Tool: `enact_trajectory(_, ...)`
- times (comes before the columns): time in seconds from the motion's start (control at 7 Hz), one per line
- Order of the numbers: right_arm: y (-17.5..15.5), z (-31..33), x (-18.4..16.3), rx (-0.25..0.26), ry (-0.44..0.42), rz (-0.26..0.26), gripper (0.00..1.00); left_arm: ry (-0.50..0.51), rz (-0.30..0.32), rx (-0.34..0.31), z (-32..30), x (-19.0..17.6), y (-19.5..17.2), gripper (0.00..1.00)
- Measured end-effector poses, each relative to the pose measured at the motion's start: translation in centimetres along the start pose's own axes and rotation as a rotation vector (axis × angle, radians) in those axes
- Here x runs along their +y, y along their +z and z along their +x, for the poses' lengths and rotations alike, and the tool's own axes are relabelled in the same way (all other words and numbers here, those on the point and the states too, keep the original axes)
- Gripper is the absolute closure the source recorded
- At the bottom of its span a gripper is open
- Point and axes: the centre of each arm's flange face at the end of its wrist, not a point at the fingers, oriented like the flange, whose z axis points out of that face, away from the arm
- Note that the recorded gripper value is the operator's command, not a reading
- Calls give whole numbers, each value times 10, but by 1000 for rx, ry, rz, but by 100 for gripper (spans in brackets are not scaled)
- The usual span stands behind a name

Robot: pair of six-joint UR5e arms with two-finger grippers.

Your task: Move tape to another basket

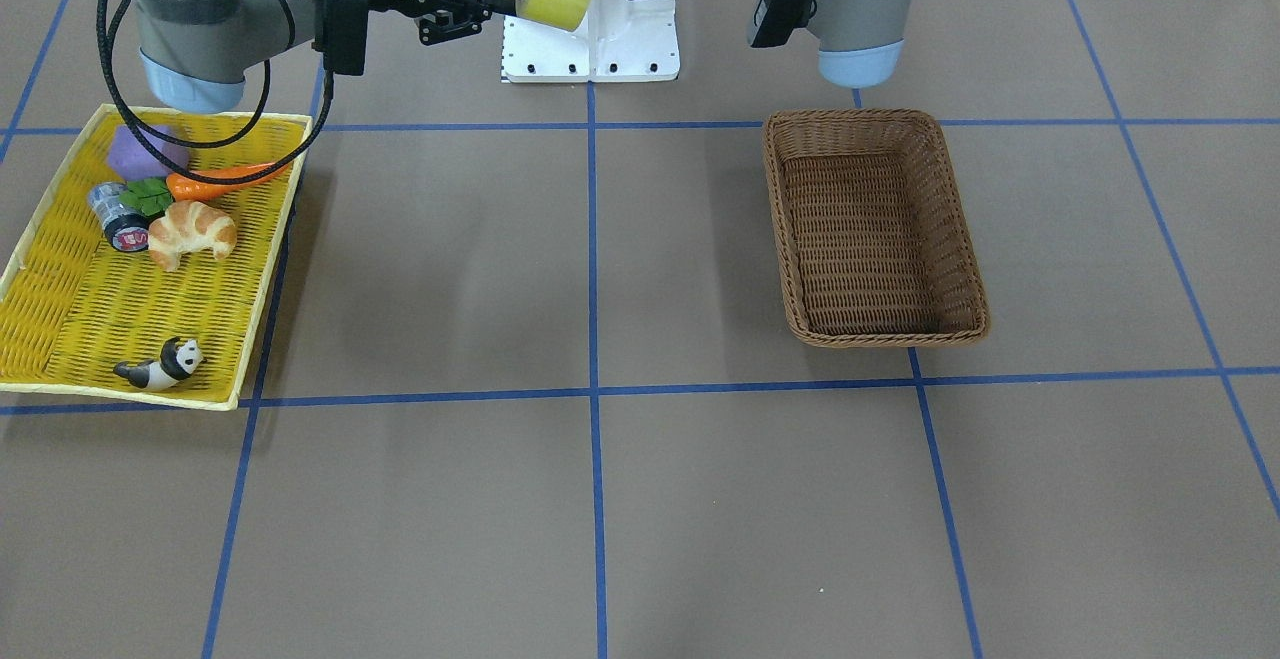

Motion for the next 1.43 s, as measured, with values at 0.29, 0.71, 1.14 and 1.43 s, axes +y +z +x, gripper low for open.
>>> enact_trajectory(0.29,1,-3,-4,-14,17,40,0,44,-21,-37,-11,0,-10,100)
enact_trajectory(0.71,-20,6,-18,22,2,80,0,79,-106,-77,-5,7,-22,100)
enact_trajectory(1.14,-133,40,-105,274,-117,84,0,169,17,-220,34,-68,-66,100)
enact_trajectory(1.43,-216,43,-168,495,-179,164,0,255,100,-493,71,-127,-94,100)
